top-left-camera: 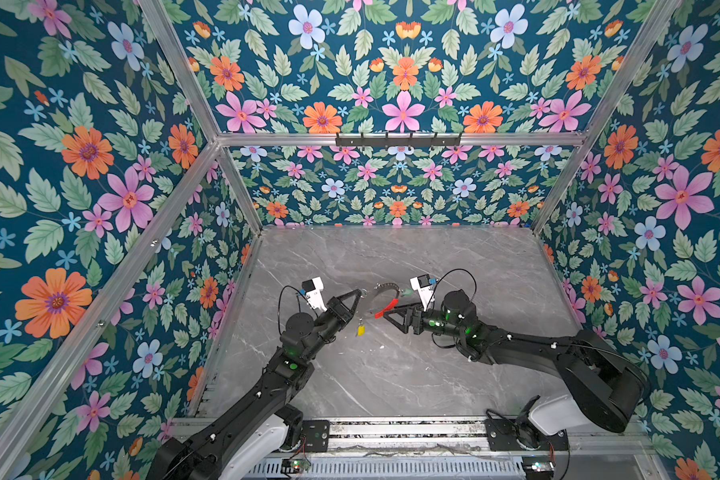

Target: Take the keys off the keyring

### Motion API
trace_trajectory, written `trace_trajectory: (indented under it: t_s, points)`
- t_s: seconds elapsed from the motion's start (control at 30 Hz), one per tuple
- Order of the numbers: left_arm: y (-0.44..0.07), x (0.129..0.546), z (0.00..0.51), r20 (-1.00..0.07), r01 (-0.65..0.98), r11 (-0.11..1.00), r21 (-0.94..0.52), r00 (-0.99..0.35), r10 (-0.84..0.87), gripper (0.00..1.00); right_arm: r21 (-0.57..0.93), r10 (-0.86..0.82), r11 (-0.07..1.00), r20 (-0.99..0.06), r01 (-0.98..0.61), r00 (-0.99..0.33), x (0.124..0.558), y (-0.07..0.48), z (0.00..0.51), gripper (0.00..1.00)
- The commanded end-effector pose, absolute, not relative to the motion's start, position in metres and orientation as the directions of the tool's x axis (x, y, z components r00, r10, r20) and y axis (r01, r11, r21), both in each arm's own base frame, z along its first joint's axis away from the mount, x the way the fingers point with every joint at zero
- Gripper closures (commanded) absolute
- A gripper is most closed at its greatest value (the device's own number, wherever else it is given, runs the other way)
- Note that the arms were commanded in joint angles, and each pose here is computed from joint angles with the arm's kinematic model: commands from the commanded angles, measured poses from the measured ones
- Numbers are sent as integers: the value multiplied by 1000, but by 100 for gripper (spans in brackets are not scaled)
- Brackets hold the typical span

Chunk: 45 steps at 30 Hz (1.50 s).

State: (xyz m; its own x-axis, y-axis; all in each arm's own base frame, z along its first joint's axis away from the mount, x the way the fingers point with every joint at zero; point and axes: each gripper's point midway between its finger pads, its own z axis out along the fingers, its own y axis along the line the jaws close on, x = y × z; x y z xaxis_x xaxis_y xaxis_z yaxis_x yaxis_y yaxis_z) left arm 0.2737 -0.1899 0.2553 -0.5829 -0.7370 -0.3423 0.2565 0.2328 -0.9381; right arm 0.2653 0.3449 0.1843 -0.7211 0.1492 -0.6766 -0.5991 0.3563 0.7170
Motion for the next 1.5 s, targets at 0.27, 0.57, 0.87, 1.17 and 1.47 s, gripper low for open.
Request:
trace_trajectory:
  t_s: [0.27, 0.57, 0.87, 1.17, 1.47]
  points:
    - [-194, 266, 280, -284, 305, 120, -945, -581, -763, 100, 681, 225, 307, -731, -665, -645, 275, 350, 213, 24]
    - [-195, 265, 277, -255, 292, 91, -952, -593, -764, 100, 650, 242, 291, -760, -702, -604, 273, 349, 229, 36]
    - [-197, 265, 273, -240, 279, 81, -957, -604, -760, 100, 621, 227, 319, -784, -716, -578, 268, 341, 236, 56]
    - [-202, 264, 271, -239, 277, 76, -958, -621, -746, 100, 631, 200, 340, -773, -697, -602, 263, 337, 233, 81]
    - [-206, 259, 274, -302, 309, 125, -943, -632, -714, 79, 658, 123, 332, -740, -676, -661, 253, 337, 230, 100]
